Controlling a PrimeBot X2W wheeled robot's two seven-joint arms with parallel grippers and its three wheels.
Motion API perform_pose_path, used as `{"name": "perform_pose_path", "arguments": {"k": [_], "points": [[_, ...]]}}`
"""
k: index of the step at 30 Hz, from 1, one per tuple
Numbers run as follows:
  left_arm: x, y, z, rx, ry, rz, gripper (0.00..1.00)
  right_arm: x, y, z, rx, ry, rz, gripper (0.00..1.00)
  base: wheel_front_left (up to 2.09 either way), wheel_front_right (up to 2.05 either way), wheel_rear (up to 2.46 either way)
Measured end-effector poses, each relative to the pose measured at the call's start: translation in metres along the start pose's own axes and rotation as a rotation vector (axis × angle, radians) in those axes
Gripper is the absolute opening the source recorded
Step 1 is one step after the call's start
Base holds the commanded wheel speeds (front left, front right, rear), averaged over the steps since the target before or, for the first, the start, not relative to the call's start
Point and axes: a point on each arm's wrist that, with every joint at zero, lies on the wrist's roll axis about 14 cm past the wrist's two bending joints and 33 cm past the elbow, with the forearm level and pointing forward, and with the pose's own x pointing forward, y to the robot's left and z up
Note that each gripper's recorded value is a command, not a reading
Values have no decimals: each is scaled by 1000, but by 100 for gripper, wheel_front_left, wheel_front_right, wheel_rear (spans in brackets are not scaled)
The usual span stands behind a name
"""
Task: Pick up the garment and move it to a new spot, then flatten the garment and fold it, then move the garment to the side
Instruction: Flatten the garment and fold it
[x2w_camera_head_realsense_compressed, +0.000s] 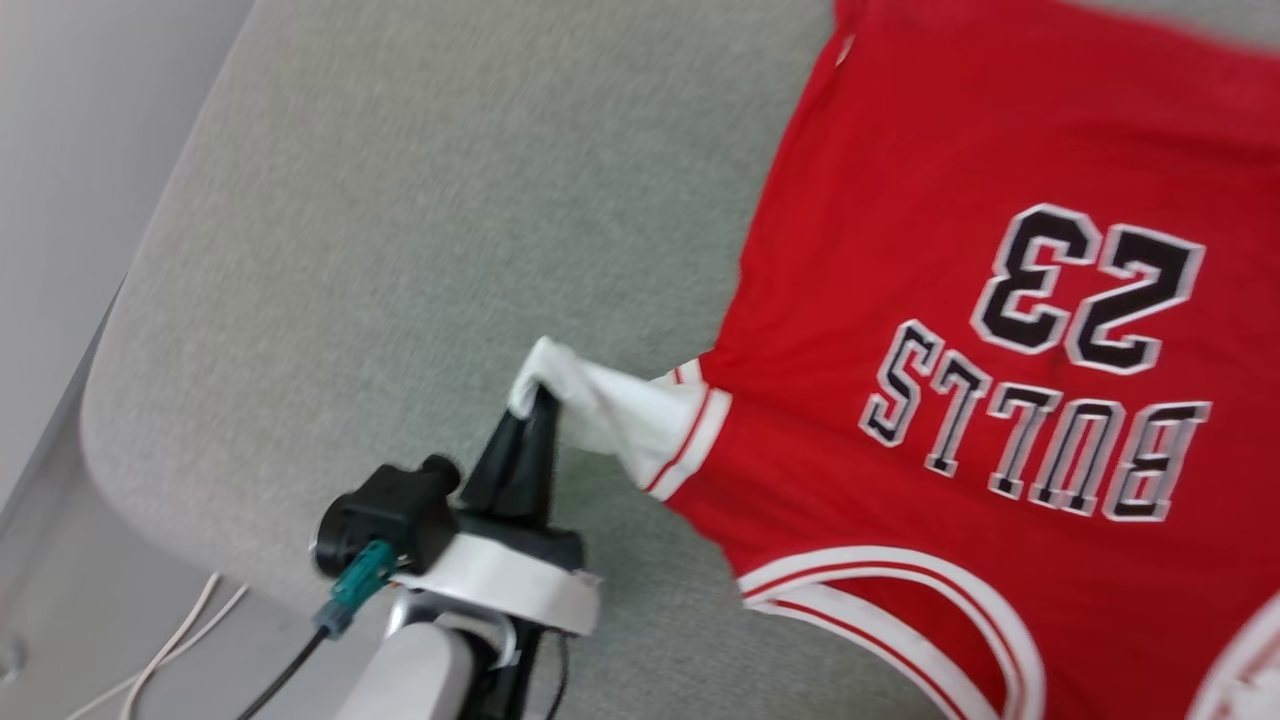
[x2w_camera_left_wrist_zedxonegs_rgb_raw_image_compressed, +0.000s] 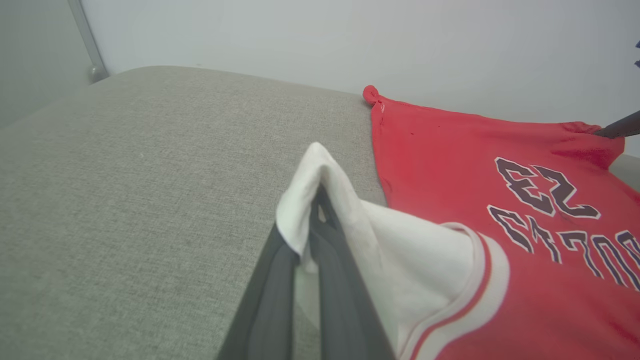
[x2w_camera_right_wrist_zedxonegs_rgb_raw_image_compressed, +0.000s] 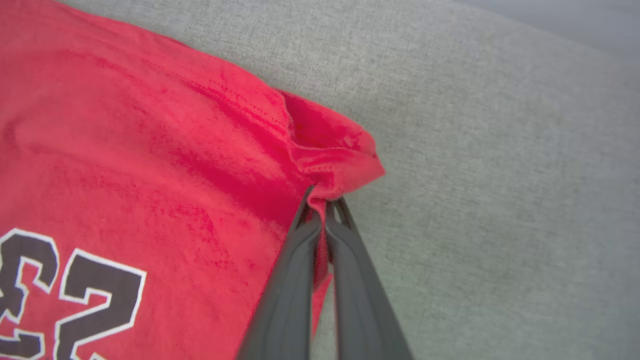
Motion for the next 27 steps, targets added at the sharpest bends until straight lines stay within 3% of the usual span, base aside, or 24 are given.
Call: {"name": "perform_pose_path", "arguments": {"k": [4, 11, 17, 22, 23, 24, 25, 27], "points": [[-9, 8, 0, -3, 14, 15, 0, -41, -12, -16, -90, -16, -44, 0, 0, 0, 0], [-18, 6, 3, -16, 27, -3, 0, -106, -44, -104, -142, 62, -99, 0, 0, 0, 0], [-21, -12, 7, -14, 44, -74, 0, -149, -66, -229, -28, 216, -110, 0, 0, 0, 0], [-20, -34, 12, -28, 45, -138, 0, -168, -52, -329, 162, 324, -60, 0, 0, 0, 0], [-19, -40, 13, -30, 44, -156, 0, -169, -49, -340, 196, 316, -54, 5, 0, 0, 0], [-18, -45, 15, -31, 40, -170, 0, -170, -45, -345, 228, 298, -46, 71, 0, 0, 0], [-17, -50, 17, -30, 40, -183, 0, -170, -41, -347, 263, 273, -34, 100, 0, 0, 0], [-16, -53, 16, 2, 46, -200, 0, -169, -37, -342, 304, 185, -29, 100, 0, 0, 0]]}}
